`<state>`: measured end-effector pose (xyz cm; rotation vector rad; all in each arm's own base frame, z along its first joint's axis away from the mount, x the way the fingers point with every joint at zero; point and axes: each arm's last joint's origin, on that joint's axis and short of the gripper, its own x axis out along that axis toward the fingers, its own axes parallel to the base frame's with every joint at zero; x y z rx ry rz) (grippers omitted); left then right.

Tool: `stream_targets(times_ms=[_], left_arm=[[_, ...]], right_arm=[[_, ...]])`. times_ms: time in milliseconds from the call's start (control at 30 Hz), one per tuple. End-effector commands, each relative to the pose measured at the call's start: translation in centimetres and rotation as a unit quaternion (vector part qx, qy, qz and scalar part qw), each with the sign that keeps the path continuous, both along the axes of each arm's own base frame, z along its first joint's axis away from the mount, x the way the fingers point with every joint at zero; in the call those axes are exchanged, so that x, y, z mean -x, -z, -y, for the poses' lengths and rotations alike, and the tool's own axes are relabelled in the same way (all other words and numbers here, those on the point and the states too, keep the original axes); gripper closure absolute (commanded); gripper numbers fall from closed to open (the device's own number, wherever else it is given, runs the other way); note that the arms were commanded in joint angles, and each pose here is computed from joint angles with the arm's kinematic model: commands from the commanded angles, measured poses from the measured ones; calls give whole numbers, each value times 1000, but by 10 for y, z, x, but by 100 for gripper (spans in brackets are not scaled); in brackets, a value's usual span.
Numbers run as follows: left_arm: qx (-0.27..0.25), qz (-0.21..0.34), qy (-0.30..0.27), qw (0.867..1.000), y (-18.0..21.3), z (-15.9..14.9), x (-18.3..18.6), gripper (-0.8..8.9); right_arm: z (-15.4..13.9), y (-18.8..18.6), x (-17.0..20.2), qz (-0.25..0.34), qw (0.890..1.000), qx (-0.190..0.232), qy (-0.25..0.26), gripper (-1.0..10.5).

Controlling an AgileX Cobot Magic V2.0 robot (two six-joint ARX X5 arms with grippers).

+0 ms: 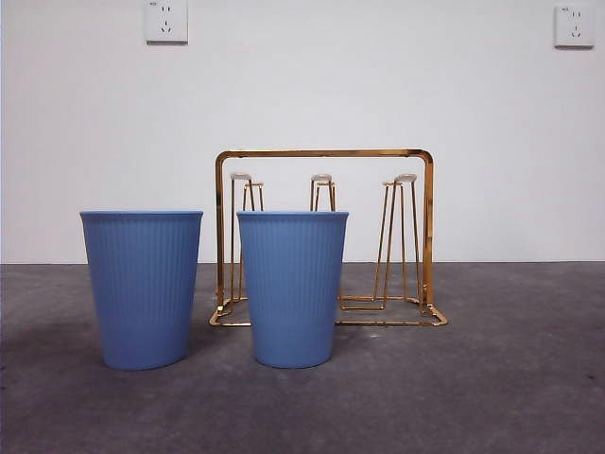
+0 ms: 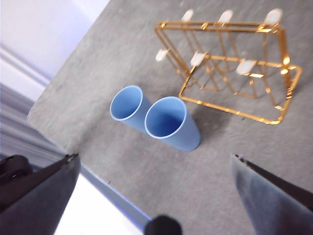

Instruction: Pick up cup 1,put cup 1 in the cup rack,pick up cup 2,put cup 2 in the cup rack

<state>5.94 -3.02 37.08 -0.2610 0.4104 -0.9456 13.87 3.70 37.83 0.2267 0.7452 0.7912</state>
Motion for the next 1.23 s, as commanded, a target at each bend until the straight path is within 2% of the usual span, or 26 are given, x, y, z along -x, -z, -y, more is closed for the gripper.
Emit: stream_targets(times_ms=[33,267,533,700,867,967,1133,1233], left_arm=[[3,2,6,1000,-2,1,-1,212],[4,5,8,1000,-2,2,-4,212],[10,0,13,1000,-3,3,-6,217],[10,-1,15,1000,-3,3,-6,217],[11,-2,15,1000,-3,3,-6,217],[13,-5,14,1000,-3,3,-6,217],[16,-10,13,1000,-3,3,-6,217],[16,-12,12,1000,-3,3,-6,217]], right_arm=[[-14,6,-19,-27,1000,6,-11,415],[-72,34,-65,-66,995,68,-26,415],[-137,64,-103,-88,980,176,-18,415],[-165,84,-116,-103,971,217,-19,420],[-181,112,-126,-121,958,260,-15,427],[-186,125,-132,-133,953,273,-7,532],[-190,139,-138,-147,948,283,-9,562],[-192,144,-140,-150,946,285,-10,748]])
